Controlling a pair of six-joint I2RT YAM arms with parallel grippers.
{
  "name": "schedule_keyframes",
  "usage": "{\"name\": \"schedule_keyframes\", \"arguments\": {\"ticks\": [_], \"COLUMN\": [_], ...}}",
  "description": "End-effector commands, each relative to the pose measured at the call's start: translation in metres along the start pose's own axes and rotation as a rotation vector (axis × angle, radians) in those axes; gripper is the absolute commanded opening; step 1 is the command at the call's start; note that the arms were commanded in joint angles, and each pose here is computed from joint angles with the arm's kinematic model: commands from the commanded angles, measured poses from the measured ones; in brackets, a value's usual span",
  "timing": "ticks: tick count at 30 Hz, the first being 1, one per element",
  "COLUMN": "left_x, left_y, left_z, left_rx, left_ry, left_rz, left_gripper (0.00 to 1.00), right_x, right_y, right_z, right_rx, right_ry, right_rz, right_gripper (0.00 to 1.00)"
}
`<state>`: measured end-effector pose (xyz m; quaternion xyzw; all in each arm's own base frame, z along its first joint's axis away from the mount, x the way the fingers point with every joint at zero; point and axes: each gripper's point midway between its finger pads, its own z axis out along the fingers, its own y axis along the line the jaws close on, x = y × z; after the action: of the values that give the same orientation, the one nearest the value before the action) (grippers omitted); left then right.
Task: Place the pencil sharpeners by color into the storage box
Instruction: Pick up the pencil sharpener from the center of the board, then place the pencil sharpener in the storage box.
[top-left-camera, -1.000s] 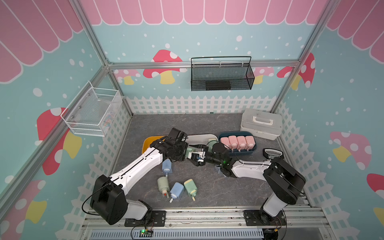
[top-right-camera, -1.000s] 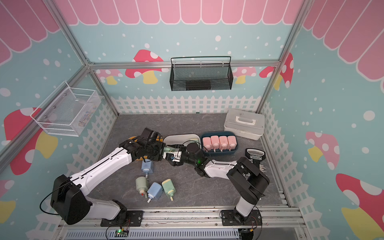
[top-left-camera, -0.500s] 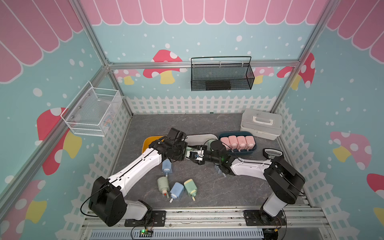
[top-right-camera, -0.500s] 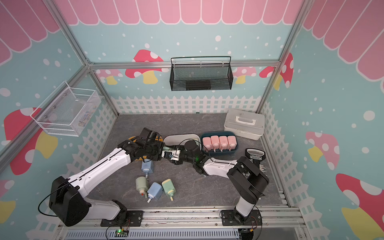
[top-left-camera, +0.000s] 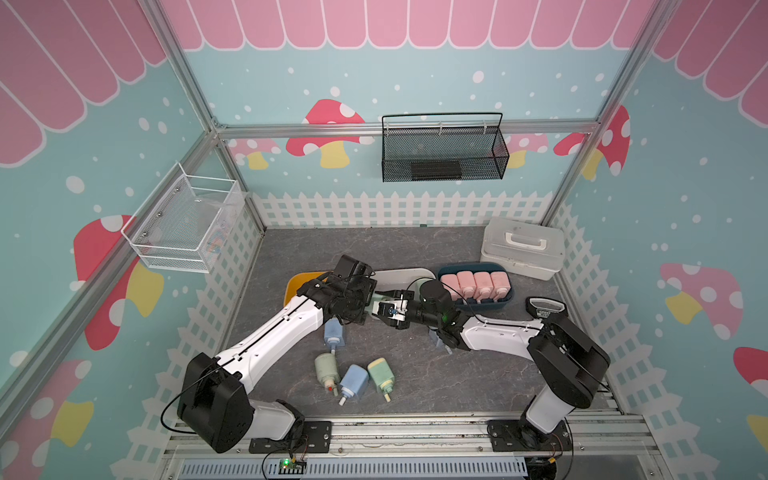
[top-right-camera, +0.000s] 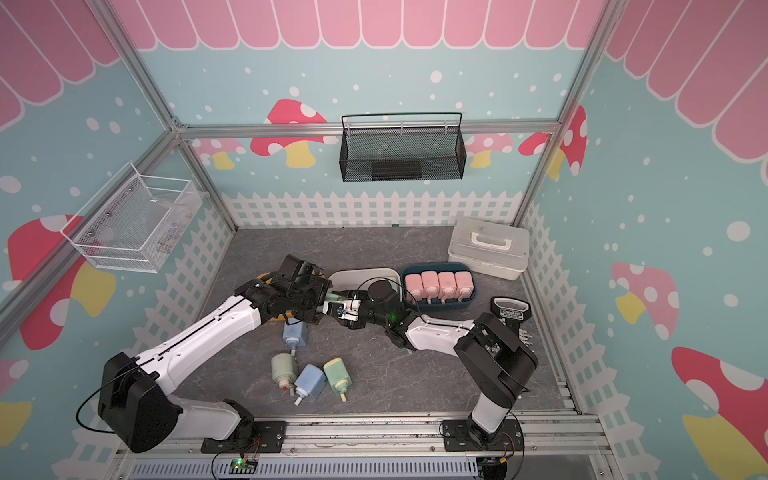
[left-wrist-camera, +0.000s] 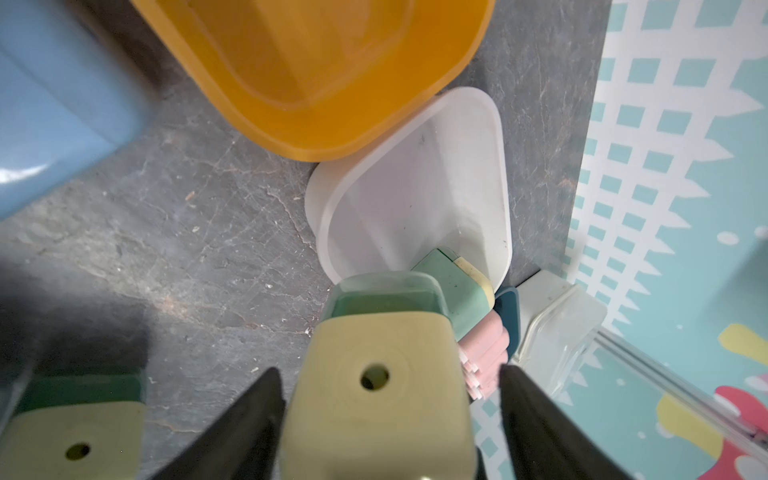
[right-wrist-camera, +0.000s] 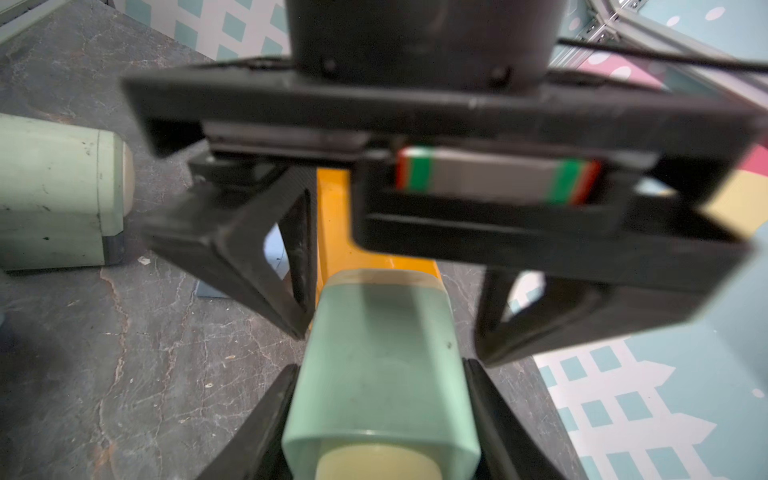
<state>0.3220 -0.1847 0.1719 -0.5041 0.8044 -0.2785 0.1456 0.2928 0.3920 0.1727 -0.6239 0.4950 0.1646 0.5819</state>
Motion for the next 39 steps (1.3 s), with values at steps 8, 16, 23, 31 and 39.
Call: {"name": "schedule_keyframes", "arguments": {"ticks": [8, 16, 23, 31, 39], "left_x": [-0.026, -0.029, -0.024, -0.028, -0.029], "left_y": [-0.042, -0.065, -0.066, -0.052, -0.048], "left_z": [-0.020, -0.026, -0.027, -0.013, 0.000], "left_rx": [0.111, 0.246, 0.262, 0.211, 0.194], "left_ry": [-0.142, -0.118, -0.111, -0.114, -0.097], "left_rz": [0.385, 0.649, 0.814, 0.883, 0.891], "left_gripper": [0.99, 0.99, 0.99, 0.99, 0.99], "right_x": [0.003, 0.011, 0.017, 0.025, 0.039], "right_y": [-0.019, -0.037, -0.064, -0.086, -0.099], "right_z": [-0.001, -0.004, -0.012, -0.023, -0.029], "right_rx": [0.101, 0.207, 0.374, 0.527, 0.641], "right_ry": [0.048, 0.090, 0.093, 0.086, 0.125], "right_rz": [0.114, 0.237, 0.426, 0.595, 0.660], "right_gripper": [0.00, 0.00, 0.00, 0.00, 0.00]}}
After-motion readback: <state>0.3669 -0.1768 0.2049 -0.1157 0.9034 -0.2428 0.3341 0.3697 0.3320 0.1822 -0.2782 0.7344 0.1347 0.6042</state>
